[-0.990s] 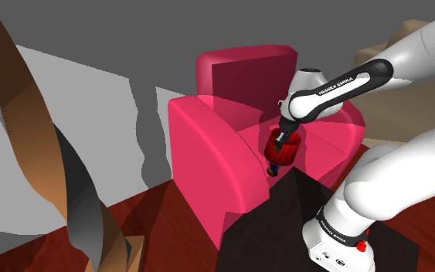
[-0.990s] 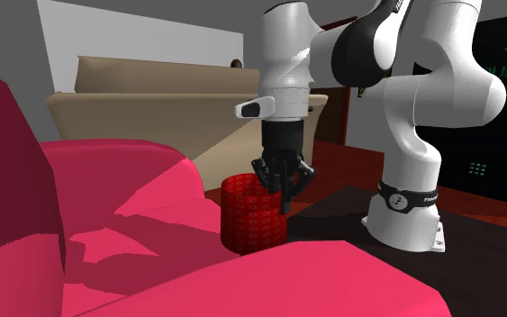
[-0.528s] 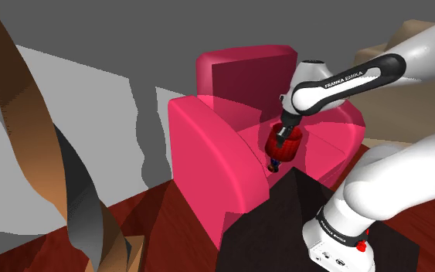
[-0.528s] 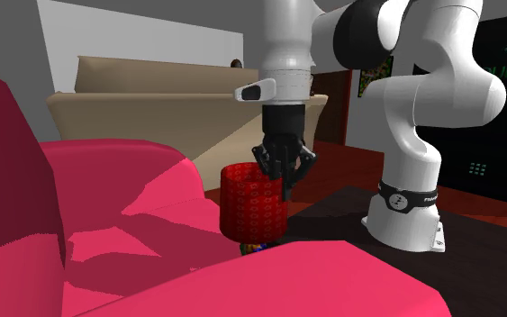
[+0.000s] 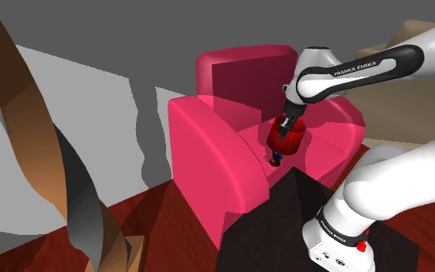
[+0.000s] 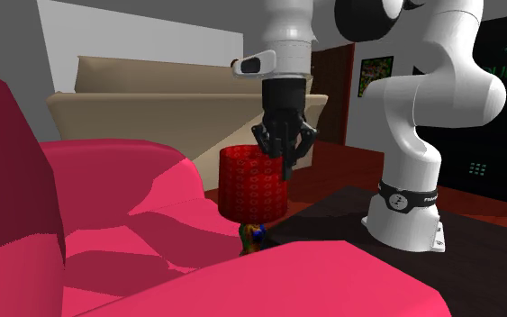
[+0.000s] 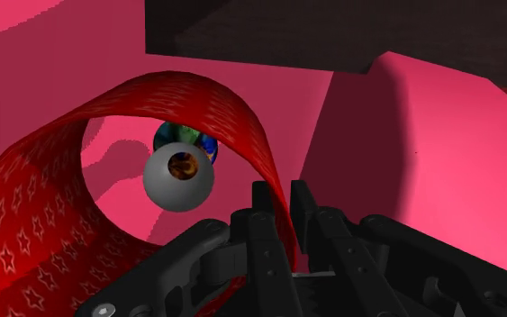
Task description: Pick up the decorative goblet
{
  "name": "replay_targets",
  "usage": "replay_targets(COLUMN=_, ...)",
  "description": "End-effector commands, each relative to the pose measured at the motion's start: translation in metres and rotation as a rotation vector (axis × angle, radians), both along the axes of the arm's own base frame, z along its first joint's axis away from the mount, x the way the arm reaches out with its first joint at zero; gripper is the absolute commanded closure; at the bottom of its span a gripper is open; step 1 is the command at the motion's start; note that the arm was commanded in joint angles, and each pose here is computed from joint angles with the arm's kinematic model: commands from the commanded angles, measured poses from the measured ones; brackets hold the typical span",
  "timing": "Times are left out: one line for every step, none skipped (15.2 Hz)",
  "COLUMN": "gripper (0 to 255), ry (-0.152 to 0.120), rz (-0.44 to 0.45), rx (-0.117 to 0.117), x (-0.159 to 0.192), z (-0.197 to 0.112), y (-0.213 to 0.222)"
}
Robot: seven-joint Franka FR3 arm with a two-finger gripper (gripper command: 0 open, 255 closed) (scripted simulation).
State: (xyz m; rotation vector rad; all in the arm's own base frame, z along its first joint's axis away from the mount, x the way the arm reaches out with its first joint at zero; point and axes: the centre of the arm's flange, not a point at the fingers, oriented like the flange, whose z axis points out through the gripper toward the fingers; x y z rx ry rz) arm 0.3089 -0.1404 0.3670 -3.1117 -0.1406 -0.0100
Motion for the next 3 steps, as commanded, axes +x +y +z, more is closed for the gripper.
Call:
replay_targets(gripper=255, ry=0.0, rz=0.0, rx=0.0, x=-0.0007, z=0.0111, y=-0.0009)
replay_targets(gripper=255, ry=0.0, rz=0.0, rx=0.0, x=-0.0007, z=0.0119, y=-0.0009)
replay_targets(gripper=255, ry=0.0, rz=0.0, rx=0.0, x=-0.0007, z=0.0119, y=-0.0009)
